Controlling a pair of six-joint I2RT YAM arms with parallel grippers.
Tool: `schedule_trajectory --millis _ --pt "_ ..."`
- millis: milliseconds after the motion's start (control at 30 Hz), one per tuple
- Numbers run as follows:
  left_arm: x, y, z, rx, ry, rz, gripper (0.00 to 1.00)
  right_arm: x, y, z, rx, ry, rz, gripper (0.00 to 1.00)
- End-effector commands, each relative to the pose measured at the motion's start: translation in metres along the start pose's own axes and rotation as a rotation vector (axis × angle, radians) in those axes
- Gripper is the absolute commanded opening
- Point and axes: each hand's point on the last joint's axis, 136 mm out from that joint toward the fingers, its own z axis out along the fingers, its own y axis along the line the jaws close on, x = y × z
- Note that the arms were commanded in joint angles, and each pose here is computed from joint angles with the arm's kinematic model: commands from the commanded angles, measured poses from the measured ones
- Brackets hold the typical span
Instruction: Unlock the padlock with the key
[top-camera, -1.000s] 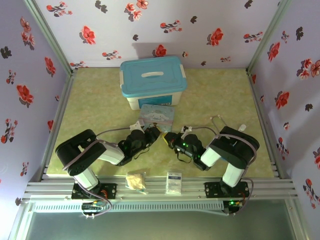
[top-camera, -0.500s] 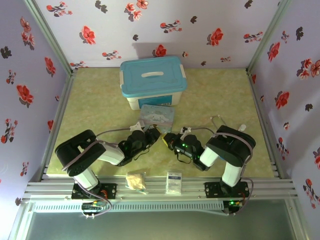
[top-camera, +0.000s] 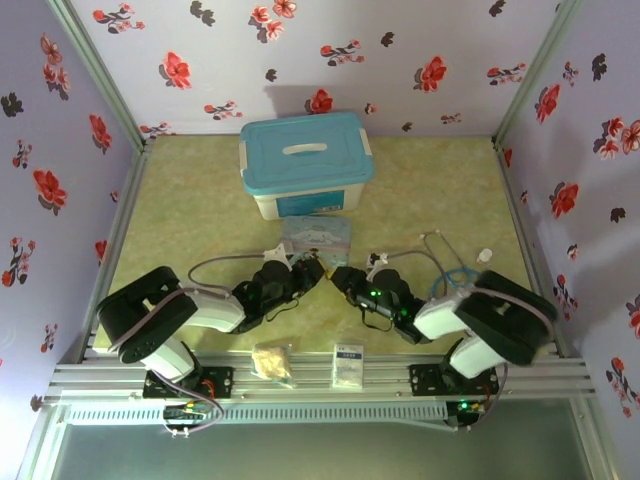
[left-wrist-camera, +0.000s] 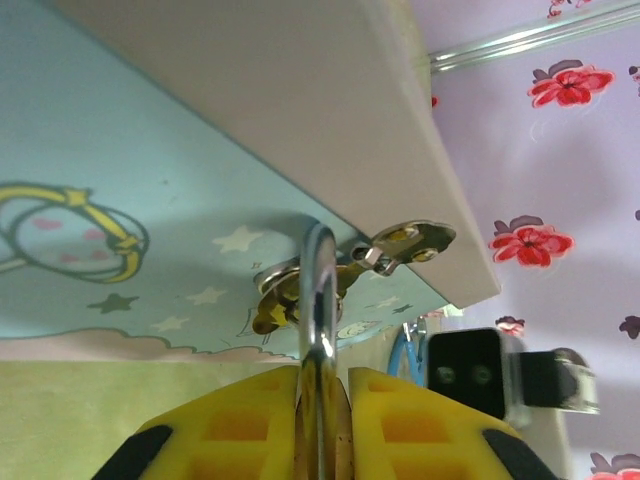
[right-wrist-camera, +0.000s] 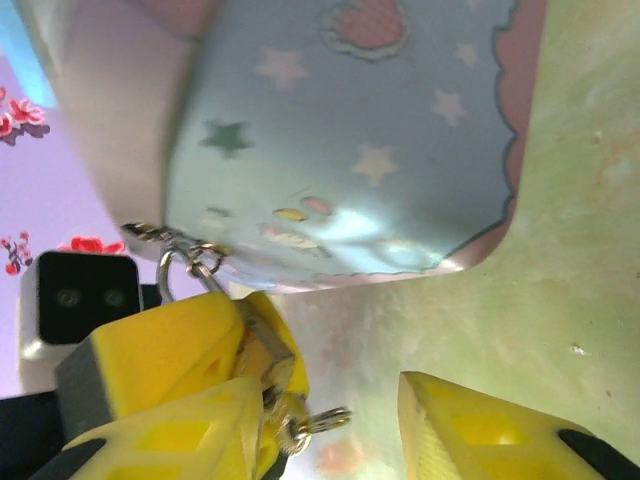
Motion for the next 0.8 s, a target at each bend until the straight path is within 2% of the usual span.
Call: schedule_trajectory --millis 0,133,267,333,400,633,767 --pt "0.001 -0.021 -0.004 0.066 0.009 0.036 0.00 -0.002 -0.035 -0.022 0.307 0.019 -0.278 0.44" --pt "0.001 -0.020 -0.004 0.067 0.009 0.031 0.00 -0.015 -0.038 -0.047 0.433 0.013 -0.432 0.52" --pt "0.001 -0.023 -0.003 0.076 0.012 0.031 0.00 -0.009 -0.025 -0.047 0.394 0.094 -0.653 0.51" --pt "0.002 -0.024 -0.002 0.077 0.019 0.032 0.00 -0.009 -0.015 -0.048 0.407 0.115 -0.821 0.48" --pt "0.004 -0.022 -0.002 0.070 0.022 0.033 0.00 -0.011 -0.004 -0.048 0.419 0.098 -1.016 0.48" --pt "0.008 -0.021 -0.002 0.064 0.033 0.031 0.00 0.010 0.019 -0.029 0.328 0.111 -1.465 0.42" --pt "0.008 -0.025 -0.002 0.075 0.032 0.027 0.00 0.013 0.016 -0.019 0.353 0.121 -1.638 0.41"
